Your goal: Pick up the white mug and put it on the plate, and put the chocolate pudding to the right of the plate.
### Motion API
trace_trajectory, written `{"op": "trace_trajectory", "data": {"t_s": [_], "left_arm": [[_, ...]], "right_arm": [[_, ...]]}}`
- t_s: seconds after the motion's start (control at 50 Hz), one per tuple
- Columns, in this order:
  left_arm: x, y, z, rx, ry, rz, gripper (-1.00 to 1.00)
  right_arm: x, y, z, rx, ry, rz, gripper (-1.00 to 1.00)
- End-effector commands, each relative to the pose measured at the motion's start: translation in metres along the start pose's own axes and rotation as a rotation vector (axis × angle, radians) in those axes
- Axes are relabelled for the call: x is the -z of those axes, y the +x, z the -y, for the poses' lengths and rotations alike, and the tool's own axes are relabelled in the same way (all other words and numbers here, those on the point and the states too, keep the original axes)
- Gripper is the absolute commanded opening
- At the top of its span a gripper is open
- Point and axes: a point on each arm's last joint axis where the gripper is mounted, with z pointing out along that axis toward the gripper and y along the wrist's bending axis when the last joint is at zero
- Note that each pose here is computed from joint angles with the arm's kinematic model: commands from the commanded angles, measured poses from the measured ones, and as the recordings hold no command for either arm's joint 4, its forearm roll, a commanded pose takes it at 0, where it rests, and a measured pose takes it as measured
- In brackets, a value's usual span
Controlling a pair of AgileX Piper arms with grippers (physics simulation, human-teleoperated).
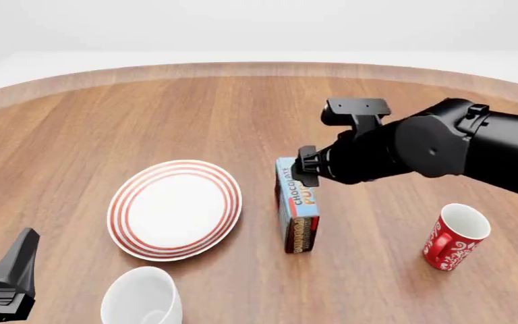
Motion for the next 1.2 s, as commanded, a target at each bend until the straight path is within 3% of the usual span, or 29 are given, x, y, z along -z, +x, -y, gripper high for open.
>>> {"op": "trace_trajectory", "data": {"t_s": [0.02, 0.58, 0.72, 0.76, 0.82, 0.88, 1.1, 1.2], "left_arm": [[0.000, 0.000, 0.000, 0.000, 0.000, 0.000, 1.00], [0.000, 0.000, 0.000, 0.000, 0.000, 0.000, 1.00], [0.000, 0.000, 0.000, 0.000, 0.000, 0.000, 1.00], [0.000, 0.000, 0.000, 0.000, 0.000, 0.000, 1.00], [0.000, 0.000, 0.000, 0.000, 0.000, 0.000, 1.00], [0.000, 0.000, 0.000, 0.000, 0.000, 0.000, 1.00], [0.000, 0.000, 0.000, 0.000, 0.000, 0.000, 1.00], [0.000, 0.000, 0.000, 0.000, 0.000, 0.000, 1.00]], "right_arm": [[0.011, 0.010, 0.000, 0.005, -0.013, 0.020, 1.00], [0.037, 0.046, 0.007, 0.106, -0.048, 0.088, 1.00], [0.040, 0.058, 0.008, 0.165, -0.061, 0.112, 1.00], [0.039, 0.061, 0.008, 0.212, -0.063, 0.117, 1.00], [0.038, 0.064, 0.008, 0.208, -0.066, 0.117, 1.00], [0.038, 0.068, 0.006, 0.247, -0.077, 0.126, 1.00], [0.037, 0.082, 0.008, 0.279, -0.090, 0.148, 1.00], [0.036, 0.088, 0.009, 0.323, -0.096, 0.164, 1.00]]}}
